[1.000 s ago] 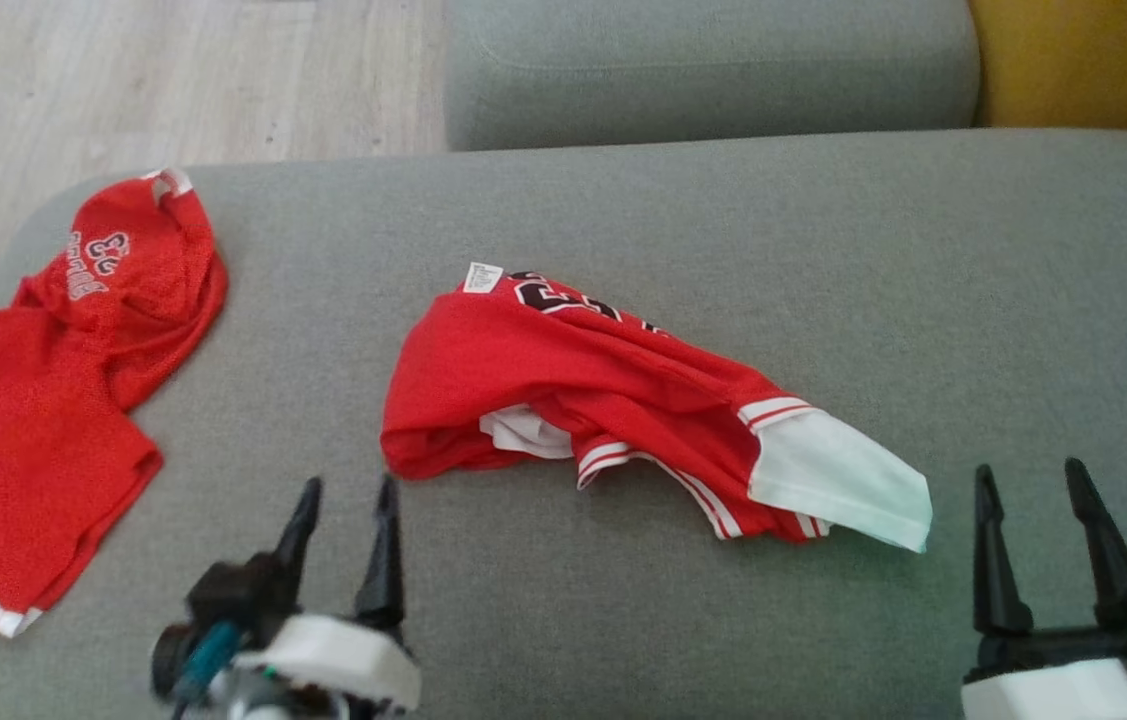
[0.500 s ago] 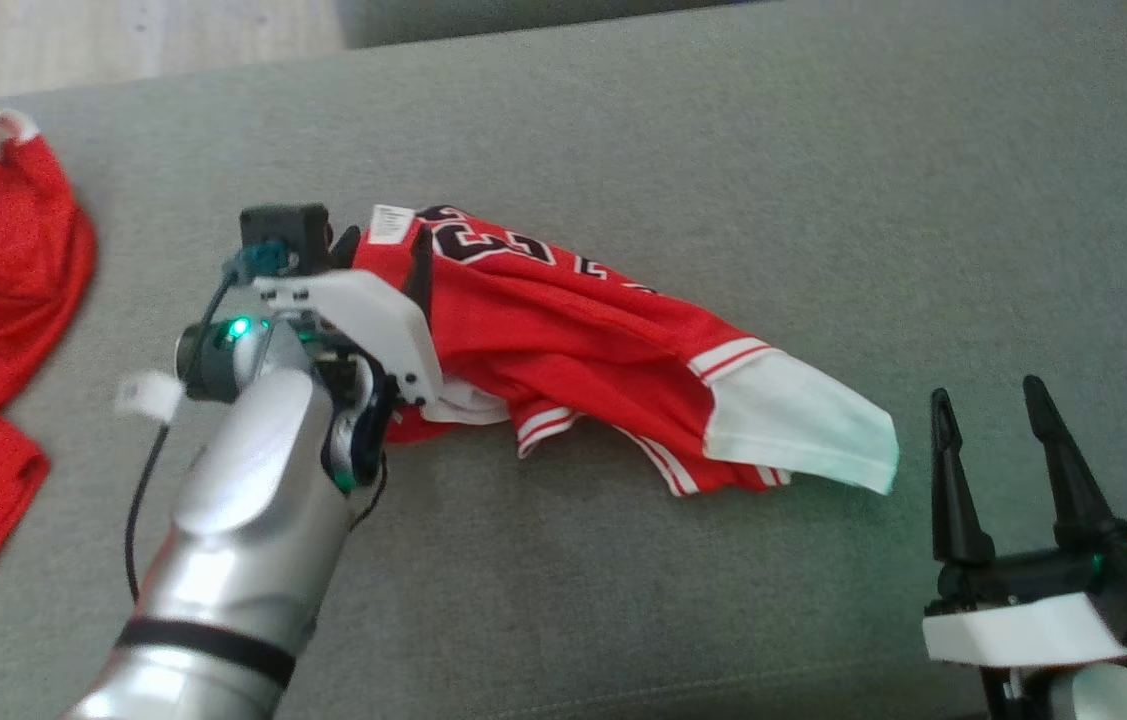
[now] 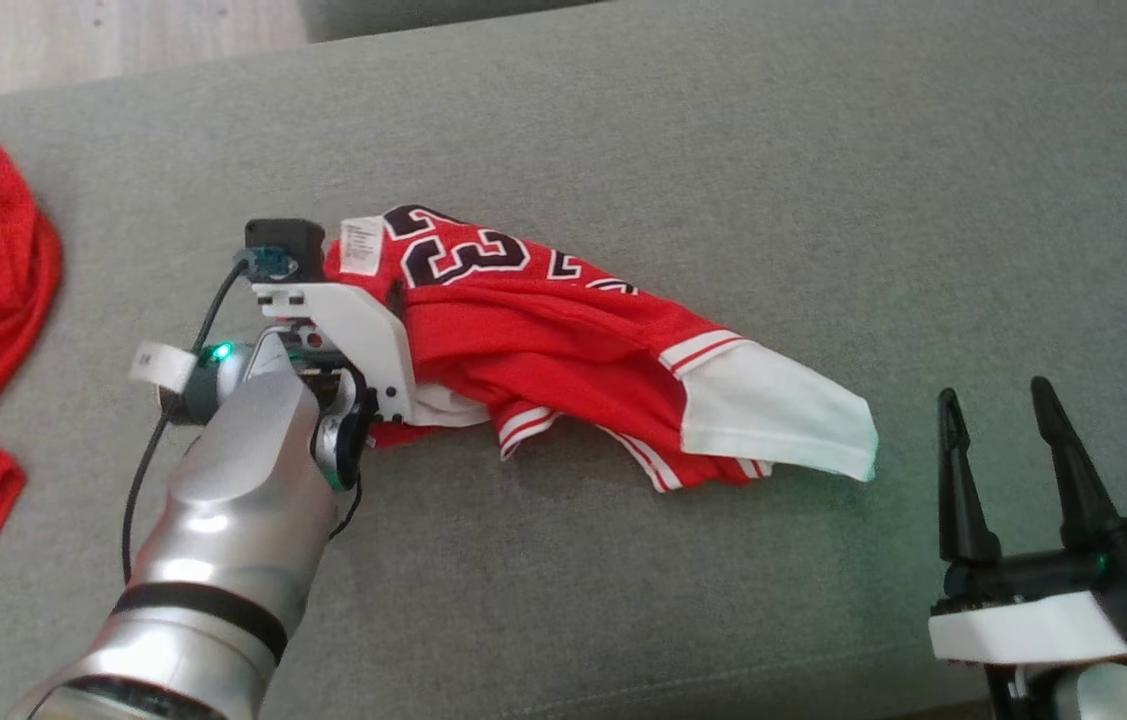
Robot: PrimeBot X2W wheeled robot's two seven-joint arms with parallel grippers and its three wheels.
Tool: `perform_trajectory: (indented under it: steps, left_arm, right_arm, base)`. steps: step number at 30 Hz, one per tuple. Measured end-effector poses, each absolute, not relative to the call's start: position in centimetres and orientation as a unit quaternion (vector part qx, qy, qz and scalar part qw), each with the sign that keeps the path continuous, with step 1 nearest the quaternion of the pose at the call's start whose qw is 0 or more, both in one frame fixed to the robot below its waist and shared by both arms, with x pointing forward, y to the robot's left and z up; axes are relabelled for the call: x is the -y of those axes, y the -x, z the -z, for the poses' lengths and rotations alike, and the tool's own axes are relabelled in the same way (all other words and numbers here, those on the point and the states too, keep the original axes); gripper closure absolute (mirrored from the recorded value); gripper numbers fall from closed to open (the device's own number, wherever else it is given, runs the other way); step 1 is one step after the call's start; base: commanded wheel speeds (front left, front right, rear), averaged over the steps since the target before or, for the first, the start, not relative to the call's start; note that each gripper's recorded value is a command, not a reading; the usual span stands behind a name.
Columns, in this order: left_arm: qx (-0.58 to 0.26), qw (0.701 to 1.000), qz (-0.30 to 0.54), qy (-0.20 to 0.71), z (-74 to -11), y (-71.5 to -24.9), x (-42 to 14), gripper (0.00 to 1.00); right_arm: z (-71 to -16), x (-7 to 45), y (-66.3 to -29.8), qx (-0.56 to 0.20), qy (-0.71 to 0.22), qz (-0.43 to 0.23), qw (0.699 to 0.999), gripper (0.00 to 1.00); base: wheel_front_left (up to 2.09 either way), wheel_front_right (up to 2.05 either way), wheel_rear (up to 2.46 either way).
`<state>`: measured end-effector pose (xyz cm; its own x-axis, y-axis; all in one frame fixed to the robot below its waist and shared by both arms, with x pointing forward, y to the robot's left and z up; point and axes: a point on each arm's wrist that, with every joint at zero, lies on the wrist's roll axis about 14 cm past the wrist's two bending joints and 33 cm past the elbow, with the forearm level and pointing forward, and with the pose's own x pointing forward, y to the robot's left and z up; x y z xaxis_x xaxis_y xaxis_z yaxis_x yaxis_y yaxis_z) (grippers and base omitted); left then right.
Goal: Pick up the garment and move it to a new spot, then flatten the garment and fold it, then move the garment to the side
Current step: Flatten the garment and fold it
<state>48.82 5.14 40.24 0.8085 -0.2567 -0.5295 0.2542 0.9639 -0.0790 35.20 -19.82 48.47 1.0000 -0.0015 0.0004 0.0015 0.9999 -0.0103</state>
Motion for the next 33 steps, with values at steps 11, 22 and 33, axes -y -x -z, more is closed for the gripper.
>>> perform_trajectory:
  steps: [11,22,33]
  left_arm:
    - [-0.275,0.951,0.143,0.011,-40.8,-47.7,-5.2,0.16]
    - [-0.273,0.949,0.156,0.020,-41.4,-47.0,-4.3,1.00]
    - [-0.145,0.975,0.117,0.125,-45.7,-44.6,-5.1,1.00]
  right_arm:
    - [-48.7,18.4,-35.6,0.006,0.000,-0.021,1.000,0.00]
    - [-49.2,19.0,-35.2,0.013,0.002,-0.013,1.000,0.00]
    - [-48.8,18.6,-33.6,0.006,-0.008,-0.020,1.000,0.00]
  base:
    - [0.00,0.00,0.00]
    - [0.00,0.00,0.00]
    - [0.00,0.00,0.00]
